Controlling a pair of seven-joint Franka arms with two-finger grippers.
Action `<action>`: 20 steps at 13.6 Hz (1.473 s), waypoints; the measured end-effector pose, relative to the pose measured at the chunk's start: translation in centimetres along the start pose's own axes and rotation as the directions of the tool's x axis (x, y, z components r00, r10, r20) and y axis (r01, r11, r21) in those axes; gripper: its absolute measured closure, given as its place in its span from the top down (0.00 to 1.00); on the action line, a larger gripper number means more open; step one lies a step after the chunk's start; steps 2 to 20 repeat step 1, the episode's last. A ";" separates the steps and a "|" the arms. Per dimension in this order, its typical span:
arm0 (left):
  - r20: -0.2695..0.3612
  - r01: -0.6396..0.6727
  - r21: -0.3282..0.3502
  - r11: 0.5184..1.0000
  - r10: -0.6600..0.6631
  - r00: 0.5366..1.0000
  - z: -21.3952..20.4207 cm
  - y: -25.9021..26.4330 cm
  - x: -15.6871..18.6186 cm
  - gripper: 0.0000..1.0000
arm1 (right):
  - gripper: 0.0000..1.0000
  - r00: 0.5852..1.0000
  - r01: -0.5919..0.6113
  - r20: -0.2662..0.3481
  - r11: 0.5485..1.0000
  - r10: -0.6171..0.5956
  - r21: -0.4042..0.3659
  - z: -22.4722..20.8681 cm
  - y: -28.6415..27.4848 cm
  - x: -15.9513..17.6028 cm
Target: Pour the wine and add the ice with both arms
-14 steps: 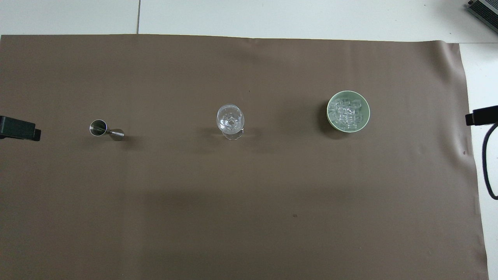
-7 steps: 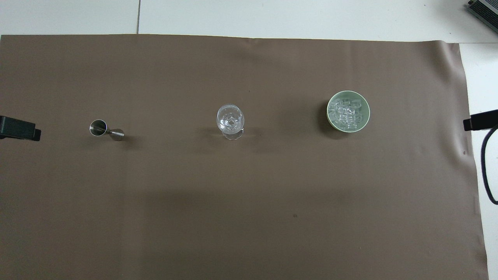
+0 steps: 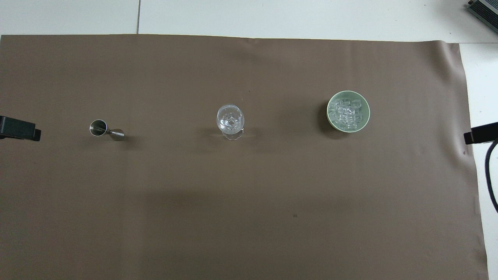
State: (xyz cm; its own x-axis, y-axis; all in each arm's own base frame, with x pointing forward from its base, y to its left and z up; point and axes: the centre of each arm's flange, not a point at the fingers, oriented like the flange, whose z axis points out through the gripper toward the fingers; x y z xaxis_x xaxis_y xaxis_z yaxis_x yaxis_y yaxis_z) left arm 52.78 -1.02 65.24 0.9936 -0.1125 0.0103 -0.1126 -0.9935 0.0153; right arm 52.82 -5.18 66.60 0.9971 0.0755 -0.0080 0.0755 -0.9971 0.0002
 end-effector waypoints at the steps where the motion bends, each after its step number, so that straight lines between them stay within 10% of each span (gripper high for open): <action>1: 0.000 0.000 0.000 1.000 0.000 1.000 0.0 0.0 0.0 1.00 | 1.00 1.000 0.000 0.000 1.000 0.000 0.000 0.0 0.0 0.0; 20: 0.000 0.000 0.000 1.000 0.000 1.000 0.0 0.0 0.0 1.00 | 1.00 1.000 0.000 0.000 1.000 0.000 0.000 0.0 0.0 0.0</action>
